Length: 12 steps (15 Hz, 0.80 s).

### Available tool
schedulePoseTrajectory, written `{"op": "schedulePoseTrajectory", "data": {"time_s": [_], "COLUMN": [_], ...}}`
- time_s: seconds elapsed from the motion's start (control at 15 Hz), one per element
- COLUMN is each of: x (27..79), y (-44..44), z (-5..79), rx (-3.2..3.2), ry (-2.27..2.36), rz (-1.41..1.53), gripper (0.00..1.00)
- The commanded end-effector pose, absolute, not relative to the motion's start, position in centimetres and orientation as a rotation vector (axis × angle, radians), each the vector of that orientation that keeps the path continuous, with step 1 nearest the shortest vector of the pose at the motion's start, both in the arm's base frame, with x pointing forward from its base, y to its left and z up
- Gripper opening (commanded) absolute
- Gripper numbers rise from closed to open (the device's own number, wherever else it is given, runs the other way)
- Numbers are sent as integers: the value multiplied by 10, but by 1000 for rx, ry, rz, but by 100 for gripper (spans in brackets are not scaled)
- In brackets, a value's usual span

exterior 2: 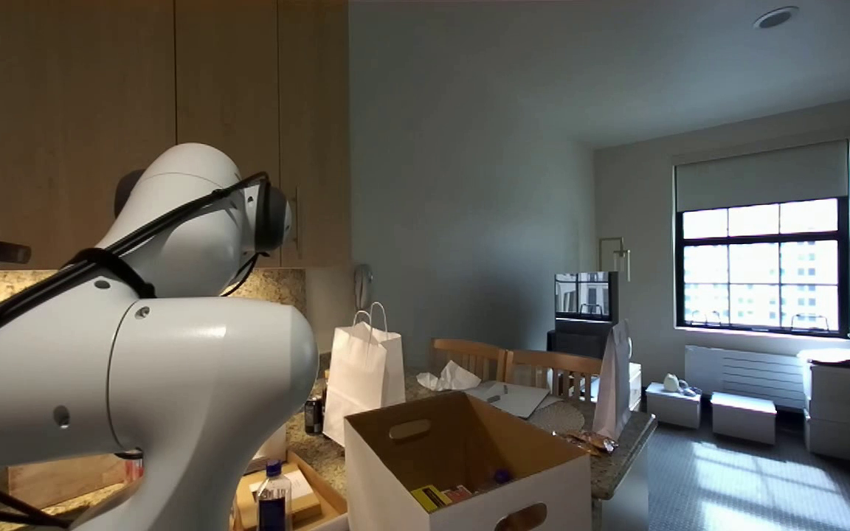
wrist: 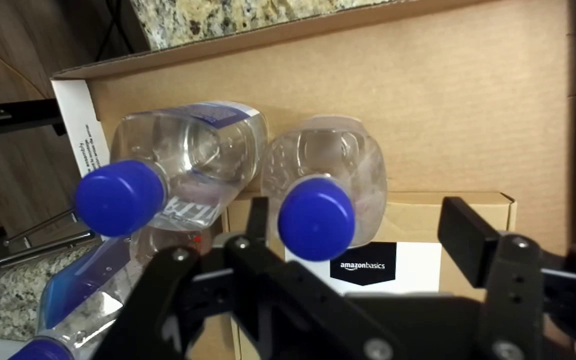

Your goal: Put two empty water bottles inside the white storage box

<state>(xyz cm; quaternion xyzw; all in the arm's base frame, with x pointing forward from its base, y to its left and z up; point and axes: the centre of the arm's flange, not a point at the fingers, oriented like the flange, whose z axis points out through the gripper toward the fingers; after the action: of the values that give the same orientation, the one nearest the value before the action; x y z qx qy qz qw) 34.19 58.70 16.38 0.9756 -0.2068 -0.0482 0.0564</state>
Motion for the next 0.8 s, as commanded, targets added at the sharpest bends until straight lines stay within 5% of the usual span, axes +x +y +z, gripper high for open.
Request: {"op": "schedulePoseTrajectory", "data": {"time_s": [0.0, 0.4, 0.73], "x": [337, 340, 340], "y": [576, 573, 570], "z": [170, 170, 180], "rx": [2955, 2950, 2965], "ry": [-631, -637, -650], "rz": [-125, -114, -73], "gripper": [56, 18, 15]}}
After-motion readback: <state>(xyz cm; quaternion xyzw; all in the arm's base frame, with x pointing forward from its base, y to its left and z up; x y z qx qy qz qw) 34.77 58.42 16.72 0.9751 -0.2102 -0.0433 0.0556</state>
